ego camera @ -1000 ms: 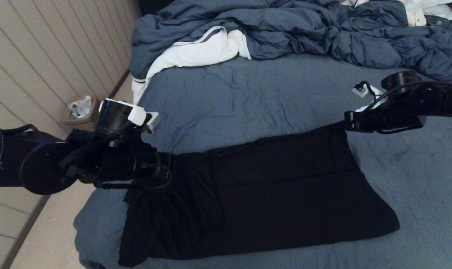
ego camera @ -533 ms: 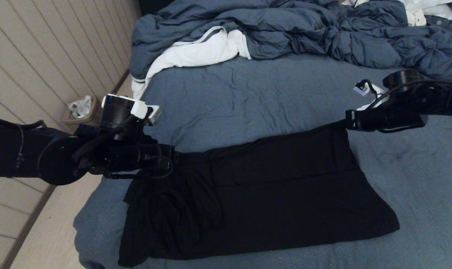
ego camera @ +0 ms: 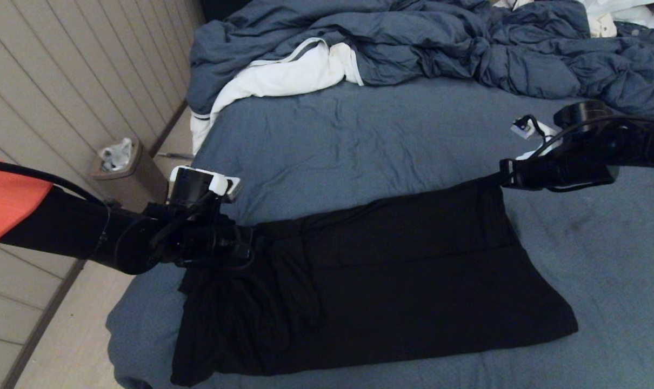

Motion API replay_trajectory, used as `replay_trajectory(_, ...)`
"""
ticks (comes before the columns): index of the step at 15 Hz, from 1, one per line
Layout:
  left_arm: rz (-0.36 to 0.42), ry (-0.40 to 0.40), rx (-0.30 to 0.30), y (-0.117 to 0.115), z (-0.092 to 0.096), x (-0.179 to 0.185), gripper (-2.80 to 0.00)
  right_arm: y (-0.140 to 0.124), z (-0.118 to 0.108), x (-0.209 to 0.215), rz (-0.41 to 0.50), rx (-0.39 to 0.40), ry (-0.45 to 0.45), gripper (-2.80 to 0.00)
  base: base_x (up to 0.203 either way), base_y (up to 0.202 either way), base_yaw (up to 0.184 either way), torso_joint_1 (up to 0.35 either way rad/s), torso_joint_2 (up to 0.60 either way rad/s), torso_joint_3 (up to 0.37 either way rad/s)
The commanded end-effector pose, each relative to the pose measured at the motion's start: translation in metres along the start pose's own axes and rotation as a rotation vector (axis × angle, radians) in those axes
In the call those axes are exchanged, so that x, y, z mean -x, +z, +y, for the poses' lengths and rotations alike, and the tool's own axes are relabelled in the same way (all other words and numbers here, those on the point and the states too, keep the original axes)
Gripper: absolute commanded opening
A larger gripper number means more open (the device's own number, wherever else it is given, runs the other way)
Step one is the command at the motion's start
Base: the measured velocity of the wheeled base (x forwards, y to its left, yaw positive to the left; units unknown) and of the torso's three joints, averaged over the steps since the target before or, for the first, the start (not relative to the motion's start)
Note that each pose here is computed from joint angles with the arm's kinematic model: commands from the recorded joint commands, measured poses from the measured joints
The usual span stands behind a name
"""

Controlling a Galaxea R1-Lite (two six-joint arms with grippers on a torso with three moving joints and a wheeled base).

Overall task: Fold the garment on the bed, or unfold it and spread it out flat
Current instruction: Fold the black T-shirt

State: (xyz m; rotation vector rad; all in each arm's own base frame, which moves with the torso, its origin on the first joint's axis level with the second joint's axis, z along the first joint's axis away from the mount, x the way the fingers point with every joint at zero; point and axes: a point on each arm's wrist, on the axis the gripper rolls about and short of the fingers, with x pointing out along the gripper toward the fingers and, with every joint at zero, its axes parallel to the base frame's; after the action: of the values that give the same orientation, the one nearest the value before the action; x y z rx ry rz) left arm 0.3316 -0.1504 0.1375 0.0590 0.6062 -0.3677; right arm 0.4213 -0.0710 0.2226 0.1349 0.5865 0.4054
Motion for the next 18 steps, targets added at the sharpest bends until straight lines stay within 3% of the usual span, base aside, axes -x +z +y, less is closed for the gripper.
replay_trajectory(1,0.037,0.001,0.004,-0.010,0.001,-0.007,0.00,-0.001,0.000,-0.002,0.006,-0.003,0.006,-2.80,0.000,0.000,0.000,0.000,0.00,0.000)
replay_trajectory(5,0.048,-0.027,0.005,-0.013,0.000,-0.006,0.00,-0.002,-0.001,-0.003,0.009,-0.004,0.006,-2.80,0.000,0.000,0.000,0.000,0.00,0.000)
replay_trajectory(6,0.039,-0.029,0.005,-0.012,0.000,-0.007,-2.80,-0.002,-0.002,-0.004,0.009,-0.006,0.006,-2.80,0.000,0.000,0.000,0.000,0.00,0.000)
replay_trajectory(10,-0.033,-0.036,0.021,0.001,-0.001,-0.002,-2.80,-0.002,-0.001,-0.004,0.009,-0.004,0.007,-2.80,0.000,0.000,0.000,0.000,0.00,0.000)
replay_trajectory(18,-0.069,-0.038,0.023,0.011,-0.001,0.013,-2.80,0.000,0.000,0.000,0.002,-0.001,0.007,-2.80,0.000,0.000,0.000,0.000,0.00,0.000)
